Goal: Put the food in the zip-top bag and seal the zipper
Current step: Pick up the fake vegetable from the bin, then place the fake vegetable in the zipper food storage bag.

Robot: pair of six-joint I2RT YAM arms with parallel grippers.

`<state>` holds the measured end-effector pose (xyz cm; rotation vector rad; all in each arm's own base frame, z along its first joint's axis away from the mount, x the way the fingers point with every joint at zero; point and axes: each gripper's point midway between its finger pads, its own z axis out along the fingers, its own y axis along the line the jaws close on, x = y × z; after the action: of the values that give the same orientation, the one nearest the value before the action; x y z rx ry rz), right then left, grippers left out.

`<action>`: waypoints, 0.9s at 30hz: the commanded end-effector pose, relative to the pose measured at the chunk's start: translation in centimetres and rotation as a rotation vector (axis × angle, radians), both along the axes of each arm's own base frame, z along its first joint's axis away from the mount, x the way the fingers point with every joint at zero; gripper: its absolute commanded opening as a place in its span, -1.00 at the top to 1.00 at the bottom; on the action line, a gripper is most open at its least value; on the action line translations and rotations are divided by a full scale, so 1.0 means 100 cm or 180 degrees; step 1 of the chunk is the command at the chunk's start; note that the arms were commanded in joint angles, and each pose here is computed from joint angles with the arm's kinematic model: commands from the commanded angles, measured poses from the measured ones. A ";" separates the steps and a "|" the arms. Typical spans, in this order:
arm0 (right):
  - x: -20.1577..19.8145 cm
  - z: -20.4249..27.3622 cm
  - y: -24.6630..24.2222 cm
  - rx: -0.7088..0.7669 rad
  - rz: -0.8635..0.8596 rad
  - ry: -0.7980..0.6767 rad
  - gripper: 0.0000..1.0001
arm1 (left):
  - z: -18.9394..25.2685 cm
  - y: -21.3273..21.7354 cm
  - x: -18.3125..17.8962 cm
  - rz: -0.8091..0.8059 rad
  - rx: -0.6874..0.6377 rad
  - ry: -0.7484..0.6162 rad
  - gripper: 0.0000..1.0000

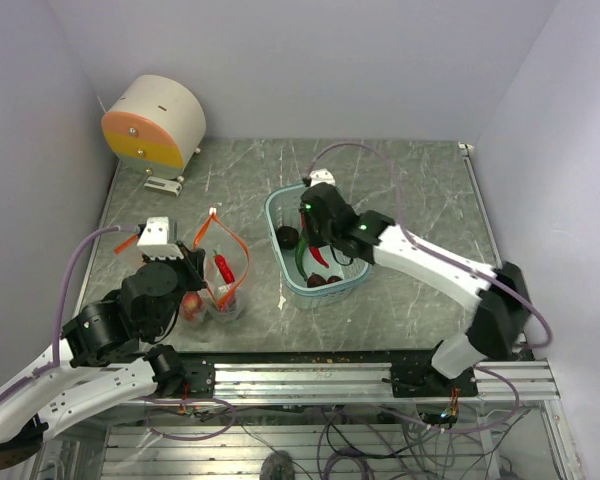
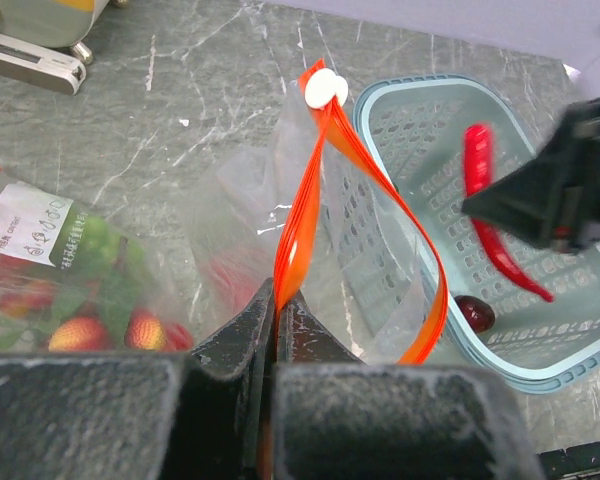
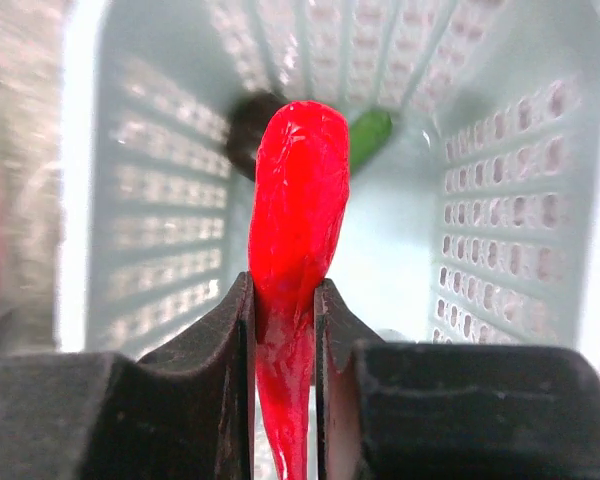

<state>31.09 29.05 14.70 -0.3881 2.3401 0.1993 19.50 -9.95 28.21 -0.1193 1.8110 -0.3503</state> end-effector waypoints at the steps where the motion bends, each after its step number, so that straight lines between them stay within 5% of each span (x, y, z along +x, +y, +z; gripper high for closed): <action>1: -0.008 0.075 0.009 0.0538 0.0235 -0.0634 1.00 | 0.001 -0.002 0.003 0.0038 -0.0036 -0.0012 0.86; 7: -0.082 0.157 0.081 0.1574 0.1536 -0.1030 1.00 | -0.005 -0.016 0.010 -0.0003 -0.0036 -0.0001 0.86; 12: -0.125 0.190 0.110 0.2344 0.2082 -0.1075 1.00 | -0.009 -0.029 0.016 -0.0050 -0.0017 0.0013 0.86; 17: -0.130 0.196 0.121 0.2832 0.1990 -0.1082 1.00 | -0.010 -0.039 0.020 -0.0111 -0.0066 -0.0010 0.86; 27: -0.113 0.155 0.161 0.2939 0.1610 -0.0700 1.00 | -0.012 -0.050 0.022 -0.0201 -0.0117 -0.0015 0.86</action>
<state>19.27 44.01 29.09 -0.5946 1.6702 1.2821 21.43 -14.10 26.23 -0.0766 1.8411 -0.3735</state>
